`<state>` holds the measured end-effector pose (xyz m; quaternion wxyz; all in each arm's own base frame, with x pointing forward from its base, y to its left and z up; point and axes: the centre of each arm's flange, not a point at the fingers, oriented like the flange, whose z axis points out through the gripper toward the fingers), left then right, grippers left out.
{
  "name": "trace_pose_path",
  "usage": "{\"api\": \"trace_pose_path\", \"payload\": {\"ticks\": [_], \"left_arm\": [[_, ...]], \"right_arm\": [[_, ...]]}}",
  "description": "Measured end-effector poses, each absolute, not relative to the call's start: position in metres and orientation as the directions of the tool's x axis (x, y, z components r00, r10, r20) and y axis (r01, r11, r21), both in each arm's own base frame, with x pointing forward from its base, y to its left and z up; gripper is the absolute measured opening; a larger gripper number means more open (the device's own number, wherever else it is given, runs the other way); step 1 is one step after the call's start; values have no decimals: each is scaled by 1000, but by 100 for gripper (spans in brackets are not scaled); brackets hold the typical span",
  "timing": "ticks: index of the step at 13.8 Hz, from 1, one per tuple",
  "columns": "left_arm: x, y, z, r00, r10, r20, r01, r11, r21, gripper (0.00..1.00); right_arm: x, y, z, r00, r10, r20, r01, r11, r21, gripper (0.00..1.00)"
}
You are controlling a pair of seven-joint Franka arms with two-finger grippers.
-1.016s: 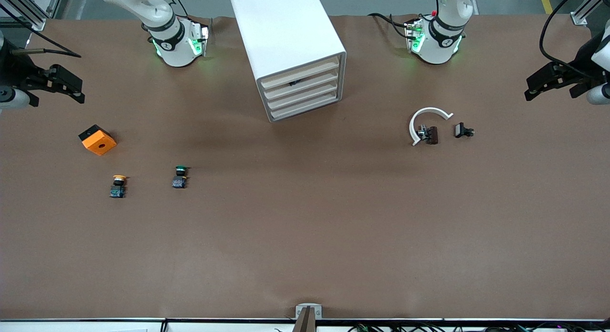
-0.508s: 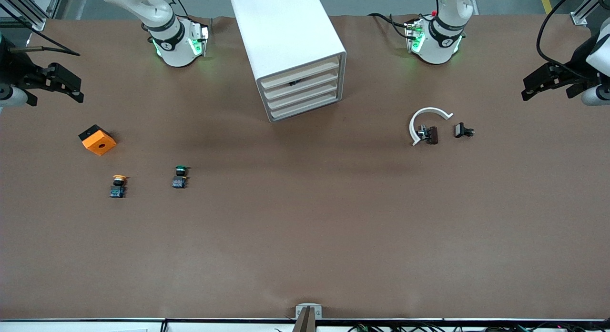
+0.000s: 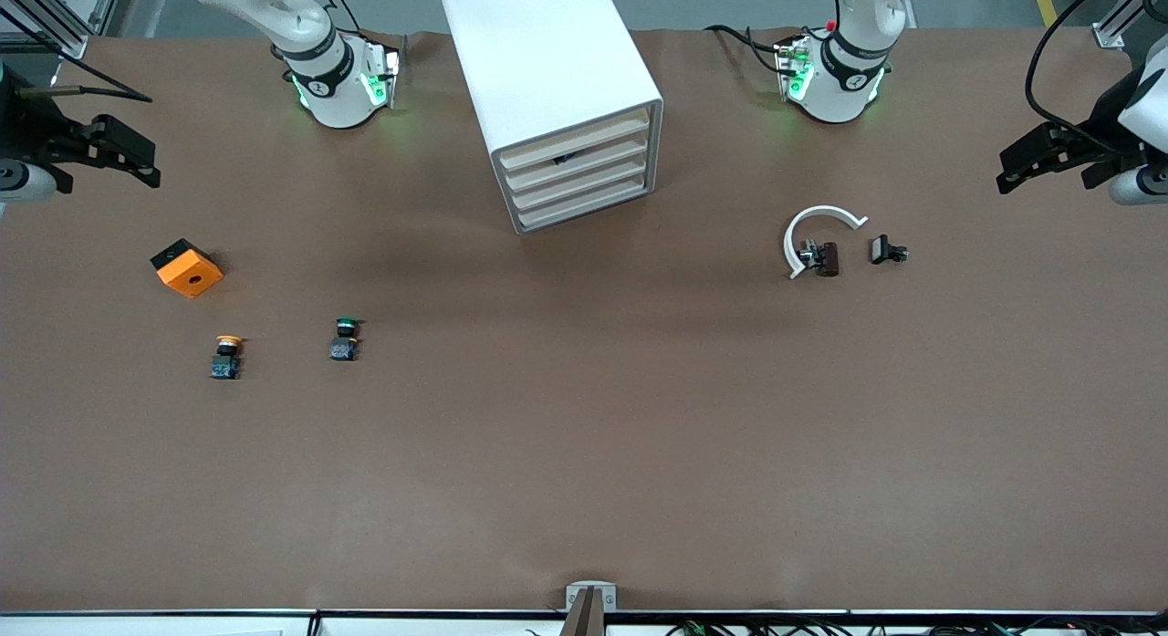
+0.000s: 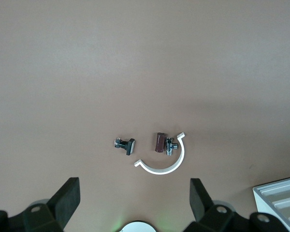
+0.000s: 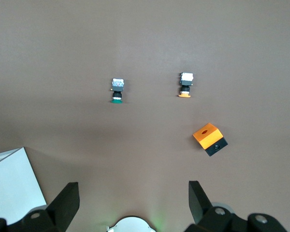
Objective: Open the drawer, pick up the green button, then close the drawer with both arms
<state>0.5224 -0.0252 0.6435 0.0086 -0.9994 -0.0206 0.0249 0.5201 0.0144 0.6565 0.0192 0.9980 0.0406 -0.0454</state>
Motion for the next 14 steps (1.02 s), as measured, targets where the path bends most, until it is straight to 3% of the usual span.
{"api": "trace_pose_path", "payload": {"ticks": [14], "left_arm": [[523, -27, 647, 999, 30, -41, 29, -999, -17, 100]], "right_arm": [[528, 10, 648, 992, 66, -108, 70, -997, 41, 100]]}}
